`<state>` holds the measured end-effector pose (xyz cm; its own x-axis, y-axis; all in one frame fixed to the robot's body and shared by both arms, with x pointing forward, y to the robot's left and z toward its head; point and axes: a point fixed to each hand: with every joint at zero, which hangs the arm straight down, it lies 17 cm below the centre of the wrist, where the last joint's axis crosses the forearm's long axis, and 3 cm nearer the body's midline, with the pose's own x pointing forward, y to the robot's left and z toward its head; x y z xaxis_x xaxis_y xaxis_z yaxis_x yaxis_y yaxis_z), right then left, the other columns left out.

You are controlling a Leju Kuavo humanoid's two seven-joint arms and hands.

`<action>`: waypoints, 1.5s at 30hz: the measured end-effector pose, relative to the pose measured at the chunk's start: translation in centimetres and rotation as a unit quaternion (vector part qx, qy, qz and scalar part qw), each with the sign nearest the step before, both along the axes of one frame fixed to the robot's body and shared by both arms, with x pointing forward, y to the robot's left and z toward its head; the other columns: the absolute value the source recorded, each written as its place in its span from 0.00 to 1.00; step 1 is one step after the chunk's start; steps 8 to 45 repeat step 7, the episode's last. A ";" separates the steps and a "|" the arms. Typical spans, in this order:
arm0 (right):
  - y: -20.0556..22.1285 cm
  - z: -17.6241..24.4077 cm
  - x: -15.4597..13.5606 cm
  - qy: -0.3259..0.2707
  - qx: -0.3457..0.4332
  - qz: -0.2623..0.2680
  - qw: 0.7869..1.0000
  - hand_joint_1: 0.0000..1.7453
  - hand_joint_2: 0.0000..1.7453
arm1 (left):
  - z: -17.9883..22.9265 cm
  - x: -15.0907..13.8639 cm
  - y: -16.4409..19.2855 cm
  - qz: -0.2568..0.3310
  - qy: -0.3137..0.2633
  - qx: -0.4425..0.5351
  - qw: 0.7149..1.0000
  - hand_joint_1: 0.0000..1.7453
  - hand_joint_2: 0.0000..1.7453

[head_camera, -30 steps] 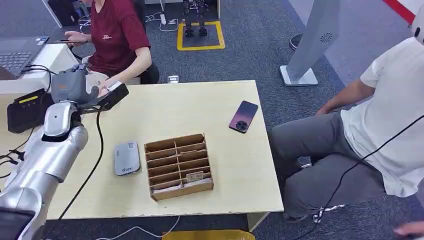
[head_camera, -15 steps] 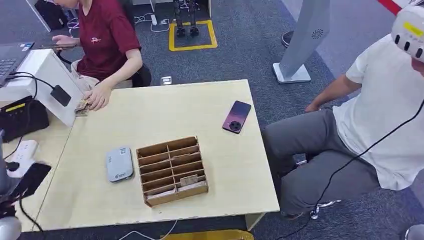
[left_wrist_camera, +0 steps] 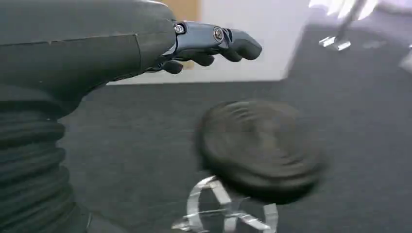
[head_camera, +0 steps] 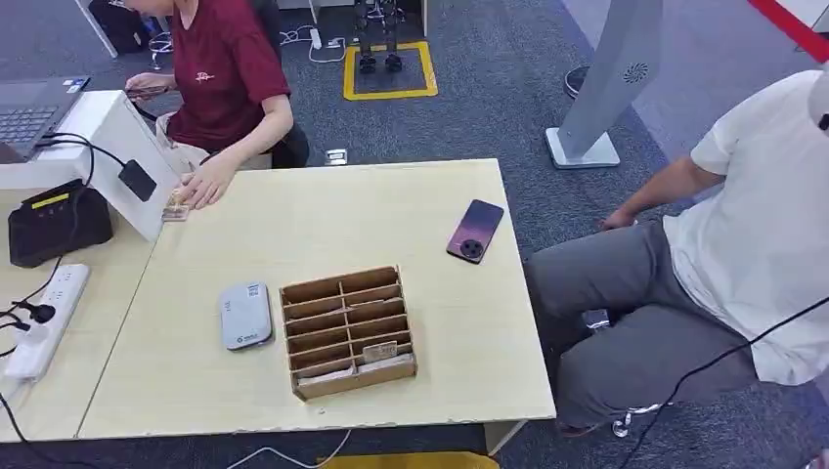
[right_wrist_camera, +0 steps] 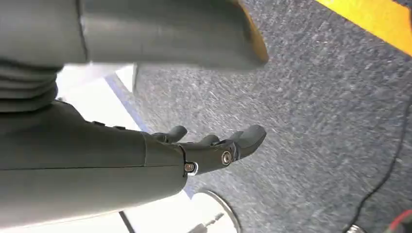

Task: Pass the card to the sensor for recognition and then transmit it.

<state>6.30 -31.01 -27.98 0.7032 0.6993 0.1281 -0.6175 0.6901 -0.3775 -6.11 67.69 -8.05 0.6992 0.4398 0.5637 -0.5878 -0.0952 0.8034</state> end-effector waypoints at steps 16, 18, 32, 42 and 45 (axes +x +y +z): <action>-0.5 -0.2 -0.8 0.019 0.004 -0.056 0.998 0.00 1.00 | -9.8 0.2 -12.0 0.001 0.043 -0.177 0.983 0.00 1.00; -0.5 -0.2 -0.8 0.019 0.004 -0.056 0.998 0.00 1.00 | -9.8 0.2 -12.0 0.001 0.043 -0.177 0.983 0.00 1.00; -0.5 -0.2 -0.8 0.019 0.004 -0.056 0.998 0.00 1.00 | -9.8 0.2 -12.0 0.001 0.043 -0.177 0.983 0.00 1.00; -0.5 -0.2 -0.8 0.019 0.004 -0.056 0.998 0.00 1.00 | -9.8 0.2 -12.0 0.001 0.043 -0.177 0.983 0.00 1.00; -0.5 -0.2 -0.8 0.019 0.004 -0.056 0.998 0.00 1.00 | -9.8 0.2 -12.0 0.001 0.043 -0.177 0.983 0.00 1.00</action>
